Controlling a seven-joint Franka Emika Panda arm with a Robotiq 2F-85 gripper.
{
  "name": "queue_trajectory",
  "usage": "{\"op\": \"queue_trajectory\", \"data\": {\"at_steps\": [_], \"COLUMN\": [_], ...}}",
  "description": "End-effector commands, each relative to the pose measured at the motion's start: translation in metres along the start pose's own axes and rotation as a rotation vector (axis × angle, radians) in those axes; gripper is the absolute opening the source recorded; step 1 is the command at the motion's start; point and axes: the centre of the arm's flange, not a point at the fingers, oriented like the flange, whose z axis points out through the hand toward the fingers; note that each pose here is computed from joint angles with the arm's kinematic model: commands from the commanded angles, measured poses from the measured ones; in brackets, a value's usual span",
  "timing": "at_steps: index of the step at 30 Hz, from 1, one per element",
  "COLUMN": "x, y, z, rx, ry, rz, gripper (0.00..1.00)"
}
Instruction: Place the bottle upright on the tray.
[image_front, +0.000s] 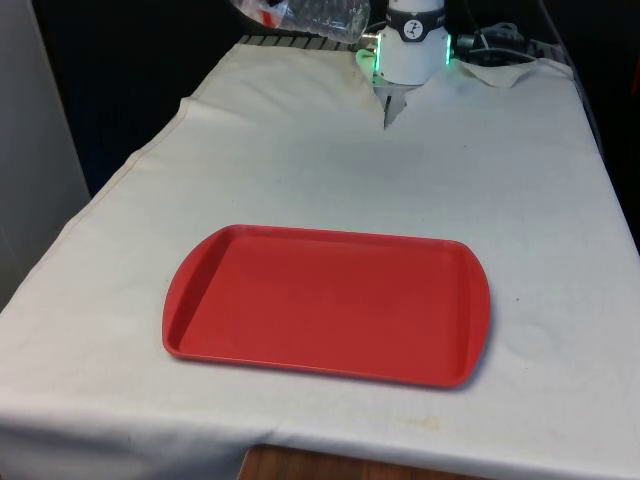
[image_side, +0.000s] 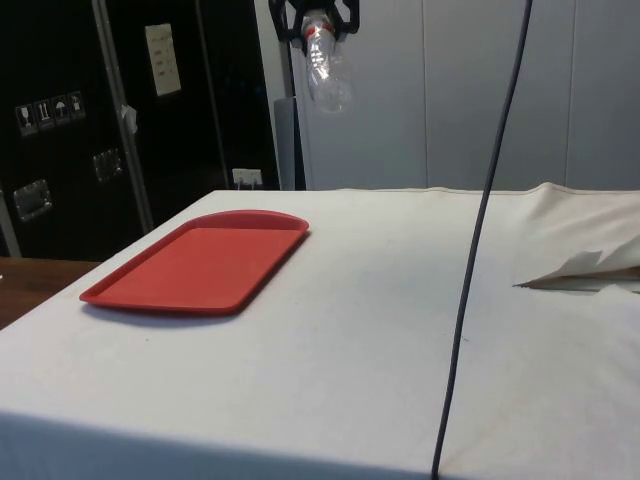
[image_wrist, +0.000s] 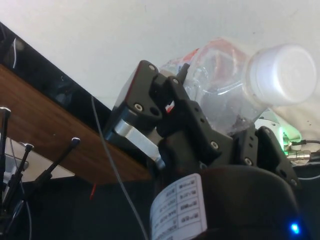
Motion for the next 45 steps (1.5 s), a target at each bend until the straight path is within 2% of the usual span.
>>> {"op": "queue_trajectory", "data": {"at_steps": [1, 5, 6, 12, 13, 14, 21, 22, 23, 24, 30, 31, 32, 34, 39, 40, 41, 45], "x": [-0.001, -0.003, -0.001, -0.006, -0.004, -0.007, -0.011, -0.009, -0.011, -0.012, -0.014, -0.013, -0.014, -0.015, -0.018, -0.017, -0.019, -0.021], "y": [0.000, -0.002, -0.002, -0.005, -0.005, -0.006, -0.009, -0.008, -0.009, -0.010, -0.010, -0.011, -0.011, -0.011, -0.012, -0.011, -0.011, -0.011], "z": [-0.001, 0.000, 0.000, 0.000, 0.002, 0.000, 0.000, 0.003, 0.001, 0.001, 0.001, 0.003, 0.001, 0.002, 0.002, 0.004, 0.002, 0.003], "rx": [0.001, 0.003, -0.001, 0.007, -0.004, 0.007, 0.008, -0.002, 0.009, 0.010, 0.012, 0.001, 0.012, 0.012, 0.014, 0.004, 0.015, 0.016], "ry": [0.003, 0.008, 0.000, 0.027, 0.004, 0.029, 0.071, 0.047, 0.078, 0.092, 0.127, 0.106, 0.133, 0.151, 0.182, 0.169, 0.195, 0.220], "rz": [0.000, -0.002, -0.004, -0.010, -0.010, -0.012, -0.023, -0.025, -0.024, -0.027, -0.033, -0.035, -0.035, -0.038, -0.046, -0.048, -0.046, -0.052], "gripper": [0.34, 0.34, 0.34, 0.34, 0.34, 0.34, 0.34, 0.34, 0.34, 0.34, 0.34, 0.34, 0.34, 0.34, 0.34, 0.34, 0.34, 0.34]}}
